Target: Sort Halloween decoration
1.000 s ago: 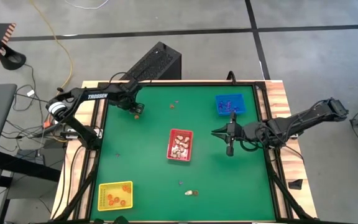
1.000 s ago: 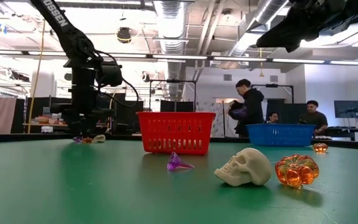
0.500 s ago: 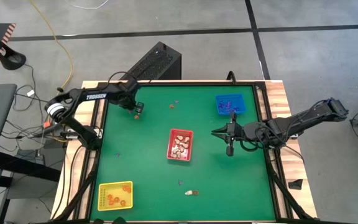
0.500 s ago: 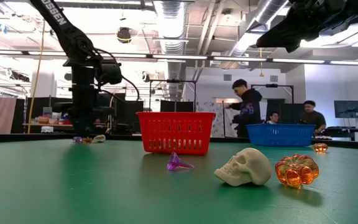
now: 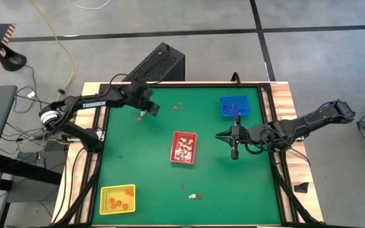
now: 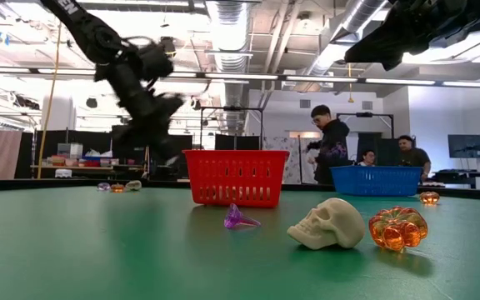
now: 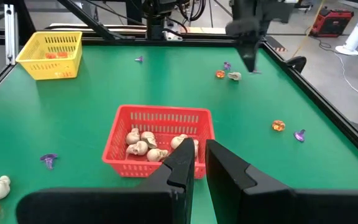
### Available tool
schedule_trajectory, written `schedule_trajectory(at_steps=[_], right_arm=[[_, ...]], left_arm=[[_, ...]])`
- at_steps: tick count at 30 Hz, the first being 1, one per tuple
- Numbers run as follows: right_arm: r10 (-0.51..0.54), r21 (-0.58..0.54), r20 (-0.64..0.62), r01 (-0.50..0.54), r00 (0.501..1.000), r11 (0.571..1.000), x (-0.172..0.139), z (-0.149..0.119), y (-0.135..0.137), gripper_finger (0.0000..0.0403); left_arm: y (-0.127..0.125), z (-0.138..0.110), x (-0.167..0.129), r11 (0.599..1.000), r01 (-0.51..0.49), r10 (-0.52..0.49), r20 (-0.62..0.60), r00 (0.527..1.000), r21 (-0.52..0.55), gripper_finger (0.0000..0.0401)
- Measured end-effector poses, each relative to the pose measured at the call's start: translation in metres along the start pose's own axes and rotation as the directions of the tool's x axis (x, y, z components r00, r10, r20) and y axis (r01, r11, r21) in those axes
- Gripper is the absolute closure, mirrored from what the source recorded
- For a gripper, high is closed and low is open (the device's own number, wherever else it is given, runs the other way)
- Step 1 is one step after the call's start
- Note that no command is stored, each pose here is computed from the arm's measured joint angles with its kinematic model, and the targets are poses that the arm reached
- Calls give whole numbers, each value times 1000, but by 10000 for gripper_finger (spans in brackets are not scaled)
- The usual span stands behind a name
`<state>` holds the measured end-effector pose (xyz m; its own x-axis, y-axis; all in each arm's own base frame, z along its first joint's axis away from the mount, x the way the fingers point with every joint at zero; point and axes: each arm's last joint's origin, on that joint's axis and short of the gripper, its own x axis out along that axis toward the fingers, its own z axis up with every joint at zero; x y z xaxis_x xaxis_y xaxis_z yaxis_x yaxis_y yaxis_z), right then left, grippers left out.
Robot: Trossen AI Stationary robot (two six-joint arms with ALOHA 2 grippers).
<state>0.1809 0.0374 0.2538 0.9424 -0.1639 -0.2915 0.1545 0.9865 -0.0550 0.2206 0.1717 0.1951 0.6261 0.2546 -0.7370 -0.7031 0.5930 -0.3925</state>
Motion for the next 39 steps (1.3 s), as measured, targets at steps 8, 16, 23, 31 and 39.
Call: schedule_trajectory(at_steps=[8, 16, 23, 31, 39], right_arm=[[0, -8, 0, 0, 1000, 1000, 0, 0, 0, 333], [0, -26, 3, 0, 1000, 1000, -4, 10, -1, 333], [-25, -55, -48, 22, 999, 998, -6, 10, -1, 333], [-222, -25, -57, 221, 973, 975, -22, 6, -11, 333], [-212, 11, -30, 212, 977, 977, -34, 8, -12, 333]], left_arm=[[-80, 16, 32, 924, 356, -381, 249, 891, 140, 379], [-163, 68, 109, 823, 490, -547, 173, 819, 287, 399], [-197, 114, 170, 846, 454, -508, 163, 846, 281, 401], [-207, 126, 221, 864, 445, -480, 119, 869, 235, 401], [-202, 125, 227, 876, 402, -436, 78, 897, 265, 376]])
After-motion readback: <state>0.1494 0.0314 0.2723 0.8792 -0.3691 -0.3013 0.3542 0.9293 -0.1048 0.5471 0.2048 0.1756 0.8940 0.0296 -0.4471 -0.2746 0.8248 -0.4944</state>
